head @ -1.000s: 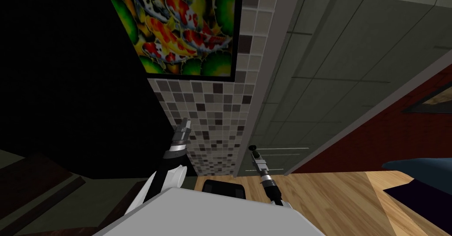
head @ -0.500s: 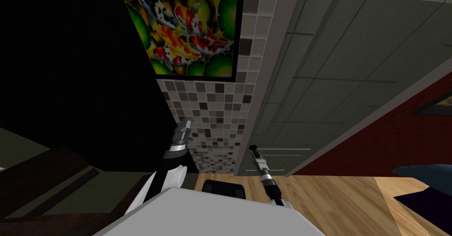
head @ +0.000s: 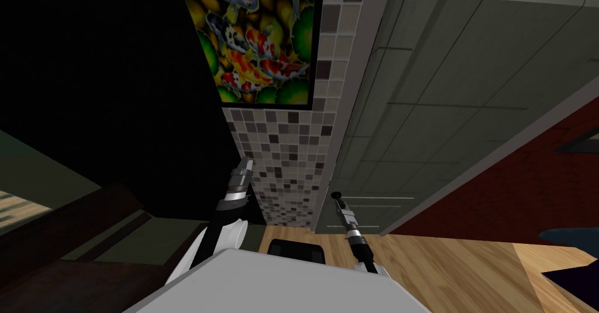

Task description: Pull the door open

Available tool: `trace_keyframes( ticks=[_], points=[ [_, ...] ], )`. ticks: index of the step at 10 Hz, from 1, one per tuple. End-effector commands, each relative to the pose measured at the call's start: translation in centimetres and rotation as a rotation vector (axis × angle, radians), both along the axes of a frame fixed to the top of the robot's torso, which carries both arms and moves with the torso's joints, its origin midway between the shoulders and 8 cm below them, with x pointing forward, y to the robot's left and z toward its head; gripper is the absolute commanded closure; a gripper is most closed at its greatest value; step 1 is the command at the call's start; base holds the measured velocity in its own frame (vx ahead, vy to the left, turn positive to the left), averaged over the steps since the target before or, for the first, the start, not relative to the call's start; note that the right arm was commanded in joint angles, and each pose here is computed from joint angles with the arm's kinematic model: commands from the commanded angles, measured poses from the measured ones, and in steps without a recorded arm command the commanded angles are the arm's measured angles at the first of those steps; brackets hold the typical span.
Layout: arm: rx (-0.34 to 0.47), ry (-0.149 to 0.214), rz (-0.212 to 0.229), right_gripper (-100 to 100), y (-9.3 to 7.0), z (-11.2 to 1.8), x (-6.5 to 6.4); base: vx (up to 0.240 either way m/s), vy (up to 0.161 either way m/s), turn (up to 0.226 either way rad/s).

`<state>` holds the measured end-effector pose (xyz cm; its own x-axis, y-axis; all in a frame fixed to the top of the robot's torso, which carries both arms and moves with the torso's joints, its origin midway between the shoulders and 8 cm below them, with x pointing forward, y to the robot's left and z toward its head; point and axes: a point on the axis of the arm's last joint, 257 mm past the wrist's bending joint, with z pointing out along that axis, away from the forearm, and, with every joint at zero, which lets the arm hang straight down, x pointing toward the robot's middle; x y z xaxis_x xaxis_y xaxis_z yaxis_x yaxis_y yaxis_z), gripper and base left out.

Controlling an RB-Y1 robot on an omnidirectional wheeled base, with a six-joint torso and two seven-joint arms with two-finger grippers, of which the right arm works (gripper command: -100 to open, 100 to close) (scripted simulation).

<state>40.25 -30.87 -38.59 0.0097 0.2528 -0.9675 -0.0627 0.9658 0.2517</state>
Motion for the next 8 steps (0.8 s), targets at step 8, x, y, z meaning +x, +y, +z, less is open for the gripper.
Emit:
trace_keyframes(
  ticks=[8],
  points=[
    [0.299, -0.004, -0.029, 100, -0.01, 0.13, 0.62, -0.063, -0.006, 0.093]
  ],
)
